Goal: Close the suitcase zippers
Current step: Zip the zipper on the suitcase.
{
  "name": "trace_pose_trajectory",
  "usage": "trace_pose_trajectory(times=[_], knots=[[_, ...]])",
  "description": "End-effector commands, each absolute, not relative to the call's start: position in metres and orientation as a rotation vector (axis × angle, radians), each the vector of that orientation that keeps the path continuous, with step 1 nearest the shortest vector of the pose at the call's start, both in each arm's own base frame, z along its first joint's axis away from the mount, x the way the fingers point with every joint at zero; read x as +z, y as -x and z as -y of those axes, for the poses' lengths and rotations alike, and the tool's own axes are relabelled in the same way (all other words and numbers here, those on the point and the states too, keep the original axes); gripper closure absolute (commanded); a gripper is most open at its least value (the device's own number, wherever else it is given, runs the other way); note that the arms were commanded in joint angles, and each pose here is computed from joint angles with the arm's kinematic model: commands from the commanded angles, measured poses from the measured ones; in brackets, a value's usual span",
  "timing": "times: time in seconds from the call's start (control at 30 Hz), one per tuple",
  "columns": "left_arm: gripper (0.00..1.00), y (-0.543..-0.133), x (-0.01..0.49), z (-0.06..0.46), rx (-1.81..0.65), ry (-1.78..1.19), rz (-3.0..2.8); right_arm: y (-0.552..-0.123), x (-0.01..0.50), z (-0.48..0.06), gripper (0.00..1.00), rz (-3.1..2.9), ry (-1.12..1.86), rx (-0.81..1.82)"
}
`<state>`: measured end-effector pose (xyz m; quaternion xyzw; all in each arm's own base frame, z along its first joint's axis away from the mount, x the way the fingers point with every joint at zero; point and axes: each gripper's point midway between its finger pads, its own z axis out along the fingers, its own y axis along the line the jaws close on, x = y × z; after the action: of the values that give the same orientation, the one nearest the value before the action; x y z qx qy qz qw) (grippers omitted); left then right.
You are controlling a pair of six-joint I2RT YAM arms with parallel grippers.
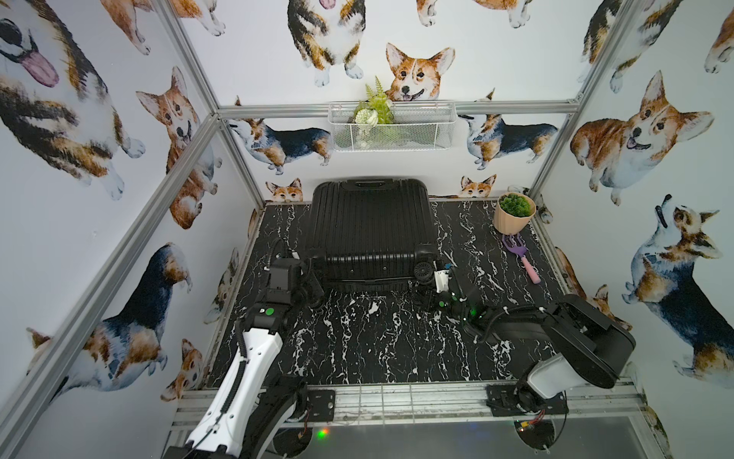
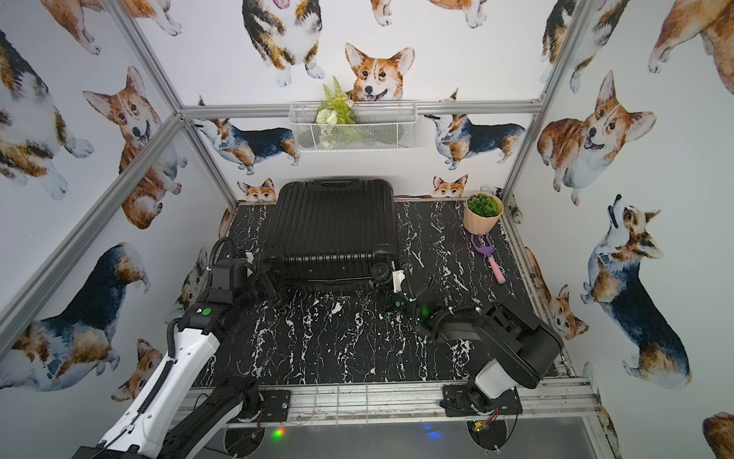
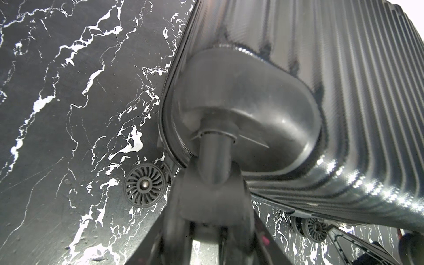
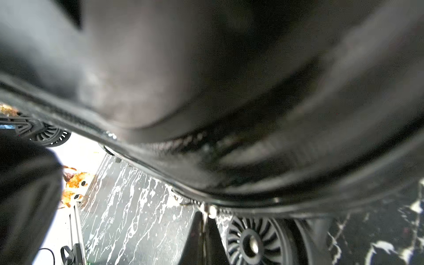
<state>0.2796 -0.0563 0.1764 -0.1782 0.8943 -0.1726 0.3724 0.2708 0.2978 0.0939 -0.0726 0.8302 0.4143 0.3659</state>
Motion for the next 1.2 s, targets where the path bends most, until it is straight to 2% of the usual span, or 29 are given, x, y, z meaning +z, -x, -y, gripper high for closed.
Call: trace_pose_trajectory(times=[0.0,0.7,1.17], knots=[[0.8,-0.277,0.173,0.073,-0.539,0.44,-2.325,-0.266,0.119,-0.316,1.0,-2.04,0.234,1.198],[0.82,-0.282,0.174,0.094,-0.62,0.373,-2.328,-0.259,0.117,-0.328,1.0,-2.012,0.252,1.302],[0.78,-0.282,0.171,0.098,-0.62,0.343,-2.348,-0.268,0.102,-0.299,1.0,-2.066,0.189,1.076]])
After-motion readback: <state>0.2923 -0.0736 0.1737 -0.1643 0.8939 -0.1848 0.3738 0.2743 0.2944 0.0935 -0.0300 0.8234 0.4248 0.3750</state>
